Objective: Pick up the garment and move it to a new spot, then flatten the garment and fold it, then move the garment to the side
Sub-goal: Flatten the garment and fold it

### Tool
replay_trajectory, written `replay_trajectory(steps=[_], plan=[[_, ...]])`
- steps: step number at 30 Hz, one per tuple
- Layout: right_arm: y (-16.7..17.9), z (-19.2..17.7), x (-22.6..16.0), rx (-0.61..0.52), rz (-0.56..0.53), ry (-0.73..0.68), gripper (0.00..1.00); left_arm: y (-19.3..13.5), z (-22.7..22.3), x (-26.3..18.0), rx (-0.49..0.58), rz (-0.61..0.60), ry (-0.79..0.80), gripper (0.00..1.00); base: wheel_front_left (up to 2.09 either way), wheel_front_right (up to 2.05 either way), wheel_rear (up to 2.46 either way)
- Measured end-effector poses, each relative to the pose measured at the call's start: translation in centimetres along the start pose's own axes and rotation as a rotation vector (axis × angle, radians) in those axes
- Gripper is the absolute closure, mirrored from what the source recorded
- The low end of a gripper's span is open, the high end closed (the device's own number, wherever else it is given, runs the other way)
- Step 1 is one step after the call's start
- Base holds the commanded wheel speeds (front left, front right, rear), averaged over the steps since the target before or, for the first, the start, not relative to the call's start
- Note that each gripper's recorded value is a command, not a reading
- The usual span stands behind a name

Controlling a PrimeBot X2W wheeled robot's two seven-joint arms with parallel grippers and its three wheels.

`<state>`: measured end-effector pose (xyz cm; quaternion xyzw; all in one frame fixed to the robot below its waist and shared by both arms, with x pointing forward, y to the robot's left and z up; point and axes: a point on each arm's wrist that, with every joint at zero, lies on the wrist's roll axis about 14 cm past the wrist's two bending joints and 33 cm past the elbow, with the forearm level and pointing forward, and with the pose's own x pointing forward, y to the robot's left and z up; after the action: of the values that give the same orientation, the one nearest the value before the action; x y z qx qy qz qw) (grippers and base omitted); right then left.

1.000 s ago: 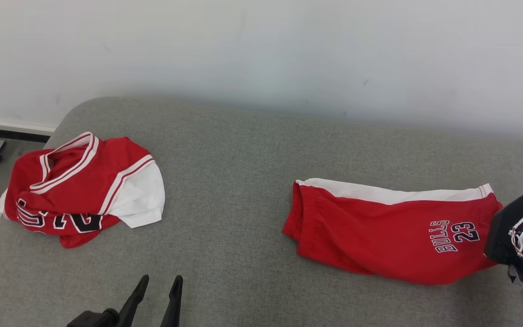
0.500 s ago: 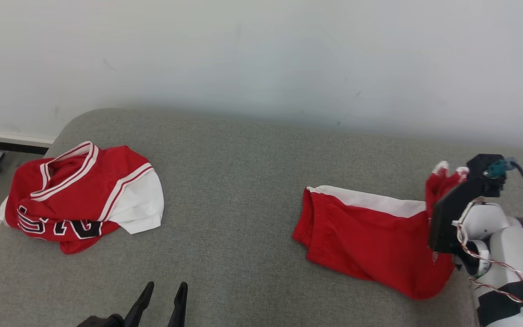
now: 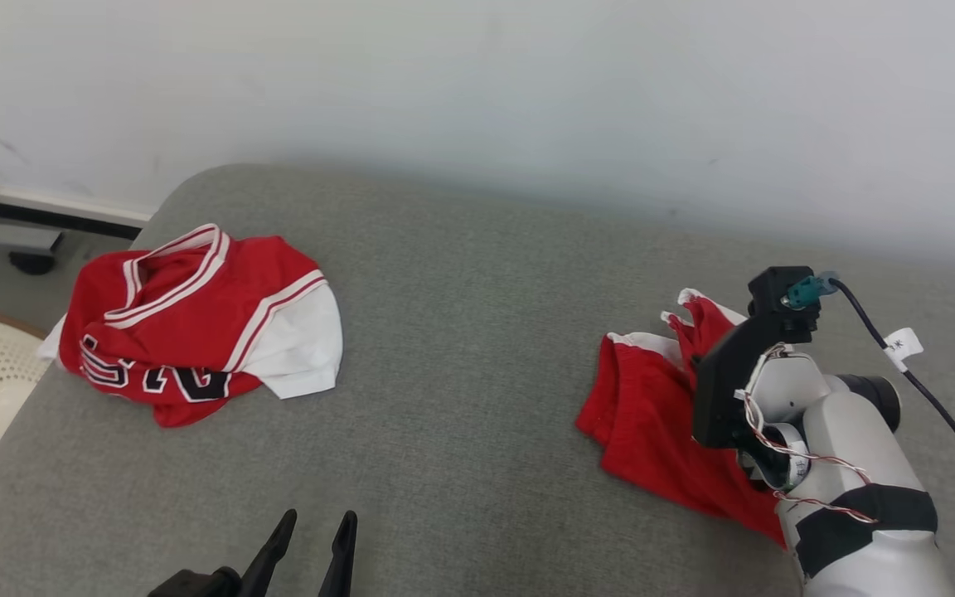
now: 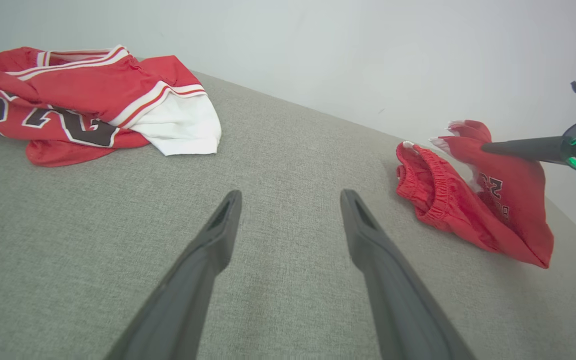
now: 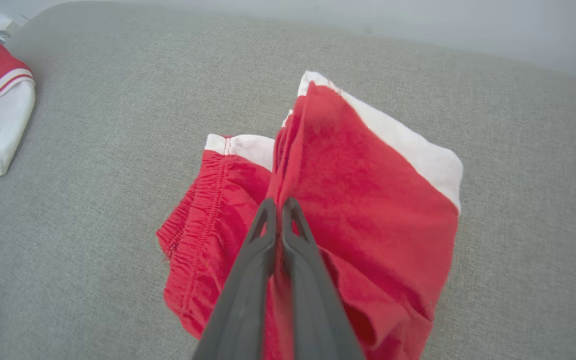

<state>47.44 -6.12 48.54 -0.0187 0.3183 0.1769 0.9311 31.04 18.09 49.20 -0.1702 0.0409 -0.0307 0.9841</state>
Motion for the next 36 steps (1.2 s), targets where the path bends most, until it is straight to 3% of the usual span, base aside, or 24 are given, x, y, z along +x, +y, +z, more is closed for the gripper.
replay_trajectory(steps=[5, 13, 14, 15, 20, 24, 27, 32, 33, 34, 35, 36], plan=[[2.7, 0.7, 1.4, -0.017, 0.069, -0.015, 1.0, 1.0, -0.3, -0.6, -0.005, 0.036, 0.005, 0.0, 0.0, 0.0, 0.0], [5.0, -1.3, 2.8, -0.043, 0.125, 0.058, 1.0, 1.7, -0.3, -1.2, -0.009, 0.065, 0.002, 0.0, 0.0, 0.0, 0.0], [5.4, -1.3, 2.8, -0.04, 0.138, 0.054, 0.56, 1.7, -0.3, -1.3, -0.009, 0.066, 0.002, 0.0, 0.0, 0.0, 0.0], [5.7, -1.1, 2.8, -0.016, 0.156, 0.041, 0.0, 1.7, -0.3, -1.3, -0.01, 0.066, 0.0, 0.0, 0.0, 0.0, 0.0], [7.1, 0.4, 2.3, 0.048, 0.215, -0.033, 0.0, 1.7, -0.2, -1.4, -0.007, 0.063, -0.005, 0.0, 0.0, 0.0, 0.0], [6.6, 3.2, 1.2, 0.045, 0.203, -0.145, 0.0, 1.6, 0.1, -1.6, -0.008, 0.059, -0.013, 0.0, 0.0, 0.0, 0.0], [3.4, 3.8, 0.4, 0.012, 0.116, -0.19, 0.0, 1.3, 0.3, -1.6, -0.008, 0.049, -0.023, 0.0, 0.0, 0.0, 0.0], [-2.2, 1.0, -0.2, -0.017, -0.031, -0.139, 0.0, 0.9, 0.1, -1.8, -0.013, 0.038, -0.021, 0.0, 0.0, 0.0, 0.0], [-2.9, 0.1, -0.2, -0.025, -0.052, -0.12, 0.11, 0.8, 0.0, -1.8, -0.015, 0.037, -0.017, 0.0, 0.0, 0.0, 0.0], [-3.4, -1.2, 0.0, -0.026, -0.071, -0.094, 0.55, 0.8, -0.1, -1.7, -0.018, 0.037, -0.012, 0.0, 0.0, 0.0, 0.0], [-3.4, -1.6, 0.2, -0.03, -0.074, -0.088, 0.73, 0.7, -0.2, -1.7, -0.021, 0.037, -0.009, 0.0, 0.0, 0.0, 0.0], [-3.3, -2.1, 0.4, -0.031, -0.072, -0.081, 1.0, 0.7, -0.3, -1.6, -0.024, 0.037, -0.006, 0.0, 0.0, 0.0, 0.0]])
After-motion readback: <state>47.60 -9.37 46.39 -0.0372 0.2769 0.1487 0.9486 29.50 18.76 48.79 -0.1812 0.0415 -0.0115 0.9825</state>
